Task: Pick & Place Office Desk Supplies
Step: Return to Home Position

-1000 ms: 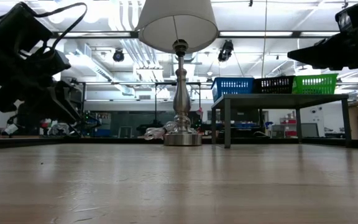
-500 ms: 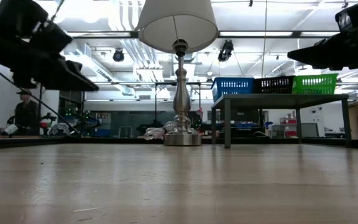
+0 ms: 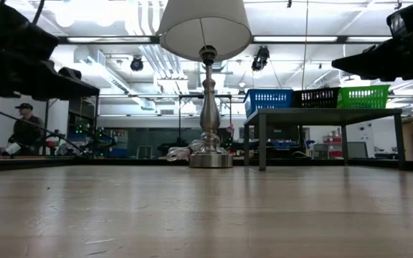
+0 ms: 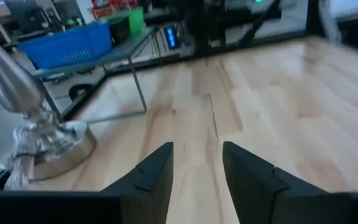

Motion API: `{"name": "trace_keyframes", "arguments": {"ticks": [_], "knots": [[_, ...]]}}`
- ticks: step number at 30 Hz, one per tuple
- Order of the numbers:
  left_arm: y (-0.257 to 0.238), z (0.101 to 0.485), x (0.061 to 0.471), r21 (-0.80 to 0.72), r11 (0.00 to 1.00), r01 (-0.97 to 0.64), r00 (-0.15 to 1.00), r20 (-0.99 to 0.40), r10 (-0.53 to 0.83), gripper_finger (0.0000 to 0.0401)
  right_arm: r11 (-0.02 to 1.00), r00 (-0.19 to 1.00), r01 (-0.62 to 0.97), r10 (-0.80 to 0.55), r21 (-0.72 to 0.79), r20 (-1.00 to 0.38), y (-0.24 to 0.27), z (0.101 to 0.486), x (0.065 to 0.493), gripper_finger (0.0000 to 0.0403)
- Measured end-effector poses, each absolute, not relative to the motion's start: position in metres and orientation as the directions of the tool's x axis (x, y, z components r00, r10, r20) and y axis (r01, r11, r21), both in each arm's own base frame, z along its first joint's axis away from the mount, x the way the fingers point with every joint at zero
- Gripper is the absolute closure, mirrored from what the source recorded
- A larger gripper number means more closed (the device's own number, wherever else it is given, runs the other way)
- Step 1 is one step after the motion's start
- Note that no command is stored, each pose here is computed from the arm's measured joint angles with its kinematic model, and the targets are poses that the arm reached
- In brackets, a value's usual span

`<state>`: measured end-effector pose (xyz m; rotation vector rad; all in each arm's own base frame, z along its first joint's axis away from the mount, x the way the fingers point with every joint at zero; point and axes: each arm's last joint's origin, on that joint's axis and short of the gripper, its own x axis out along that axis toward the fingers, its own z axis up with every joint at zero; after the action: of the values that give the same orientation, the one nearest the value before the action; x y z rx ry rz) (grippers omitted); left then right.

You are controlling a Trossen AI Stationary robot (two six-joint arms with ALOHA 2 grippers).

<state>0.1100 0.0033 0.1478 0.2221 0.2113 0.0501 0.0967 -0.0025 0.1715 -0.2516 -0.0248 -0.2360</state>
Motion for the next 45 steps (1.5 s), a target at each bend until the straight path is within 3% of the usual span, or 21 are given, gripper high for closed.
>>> {"name": "trace_keyframes", "arguments": {"ticks": [8, 14, 18, 21, 23, 33, 45], "knots": [[0.002, 0.154, 0.106, 0.248, 0.969, 0.013, 0.991, -0.129, 0.02, 0.0258, 0.941, 0.972, 0.234, -0.228, -0.243, 0.054, -0.002, 0.172, 0.097, 0.0333], [0.002, 0.152, 0.107, 0.137, 0.991, 0.008, 0.987, -0.163, 0.015, 0.0258, 0.942, 0.972, 0.233, -0.227, -0.243, 0.054, -0.002, 0.172, 0.097, 0.0333], [-0.003, 0.159, 0.104, 0.037, 0.988, 0.148, 0.984, -0.11, -0.143, 0.0258, 0.942, 0.972, 0.233, -0.227, -0.243, 0.054, -0.002, 0.172, 0.097, 0.0333], [-0.008, 0.161, 0.103, 0.031, 0.949, 0.312, 0.949, -0.048, -0.311, 0.0258, 0.942, 0.972, 0.233, -0.227, -0.243, 0.055, -0.002, 0.172, 0.097, 0.0333], [-0.009, 0.162, 0.103, 0.032, 0.935, 0.352, 0.935, -0.041, -0.351, 0.0258, 0.942, 0.973, 0.233, -0.226, -0.243, 0.054, -0.002, 0.172, 0.097, 0.0333], [-0.004, 0.163, 0.104, -0.099, 0.978, 0.183, 0.982, -0.032, -0.187, 0.0258, 0.942, 0.973, 0.233, -0.226, -0.244, 0.054, -0.002, 0.172, 0.097, 0.0333], [-0.004, 0.16, 0.104, -0.089, 0.981, 0.173, 0.982, -0.066, -0.179, 0.0258, 0.941, 0.972, 0.233, -0.227, -0.244, 0.054, -0.002, 0.172, 0.097, 0.0333]]}}
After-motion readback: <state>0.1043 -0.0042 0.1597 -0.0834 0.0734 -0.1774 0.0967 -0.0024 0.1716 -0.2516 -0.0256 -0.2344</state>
